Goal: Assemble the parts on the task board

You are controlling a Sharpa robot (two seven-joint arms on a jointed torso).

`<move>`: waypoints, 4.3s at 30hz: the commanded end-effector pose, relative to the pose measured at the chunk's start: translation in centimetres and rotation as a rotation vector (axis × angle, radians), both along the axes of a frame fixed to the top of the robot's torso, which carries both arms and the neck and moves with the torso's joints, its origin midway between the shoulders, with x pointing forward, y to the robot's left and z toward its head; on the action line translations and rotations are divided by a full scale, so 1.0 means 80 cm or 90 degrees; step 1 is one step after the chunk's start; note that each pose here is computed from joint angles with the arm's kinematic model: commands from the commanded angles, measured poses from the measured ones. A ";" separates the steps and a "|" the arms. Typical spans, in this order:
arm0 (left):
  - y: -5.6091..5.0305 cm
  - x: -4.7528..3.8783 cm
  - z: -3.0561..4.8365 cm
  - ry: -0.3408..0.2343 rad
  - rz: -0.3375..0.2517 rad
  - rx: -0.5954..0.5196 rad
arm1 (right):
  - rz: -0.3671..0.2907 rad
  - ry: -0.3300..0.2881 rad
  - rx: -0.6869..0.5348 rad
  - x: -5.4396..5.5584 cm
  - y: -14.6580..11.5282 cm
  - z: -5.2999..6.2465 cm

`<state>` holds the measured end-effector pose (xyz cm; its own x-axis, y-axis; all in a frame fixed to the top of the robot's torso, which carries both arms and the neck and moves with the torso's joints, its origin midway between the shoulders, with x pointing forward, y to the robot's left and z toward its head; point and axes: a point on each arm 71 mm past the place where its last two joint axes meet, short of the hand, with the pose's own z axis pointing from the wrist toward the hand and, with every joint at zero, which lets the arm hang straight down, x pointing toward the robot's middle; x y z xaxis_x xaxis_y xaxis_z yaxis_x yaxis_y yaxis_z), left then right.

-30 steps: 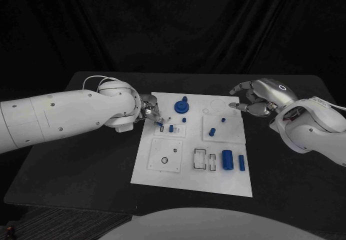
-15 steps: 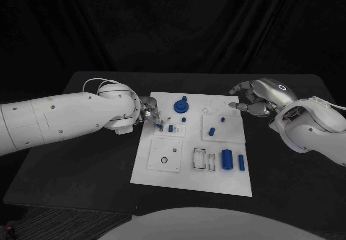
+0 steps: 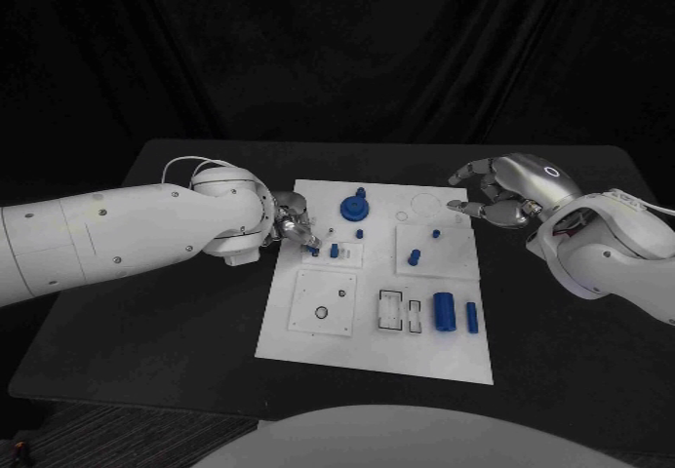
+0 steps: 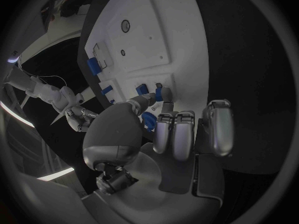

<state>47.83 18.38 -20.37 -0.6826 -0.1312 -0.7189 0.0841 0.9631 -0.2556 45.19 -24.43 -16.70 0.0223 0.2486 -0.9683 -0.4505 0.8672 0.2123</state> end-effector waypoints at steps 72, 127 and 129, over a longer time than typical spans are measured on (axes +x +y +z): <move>0.012 0.046 0.0576 -0.280 -0.071 -0.246 | -0.014 0.004 0.000 -0.002 -0.005 -0.003; -0.047 0.021 0.0326 -0.497 -0.566 -0.054 | -0.019 0.007 -0.005 -0.002 -0.012 -0.003; -0.049 0.022 0.0293 -0.491 -0.567 -0.050 | -0.019 0.007 -0.005 -0.002 -0.013 -0.003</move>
<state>49.58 14.58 -17.61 0.0479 0.0565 -0.9973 0.8788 0.4721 0.0690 45.05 -25.31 -16.90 0.0176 0.2411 -0.9703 -0.4321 0.8770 0.2101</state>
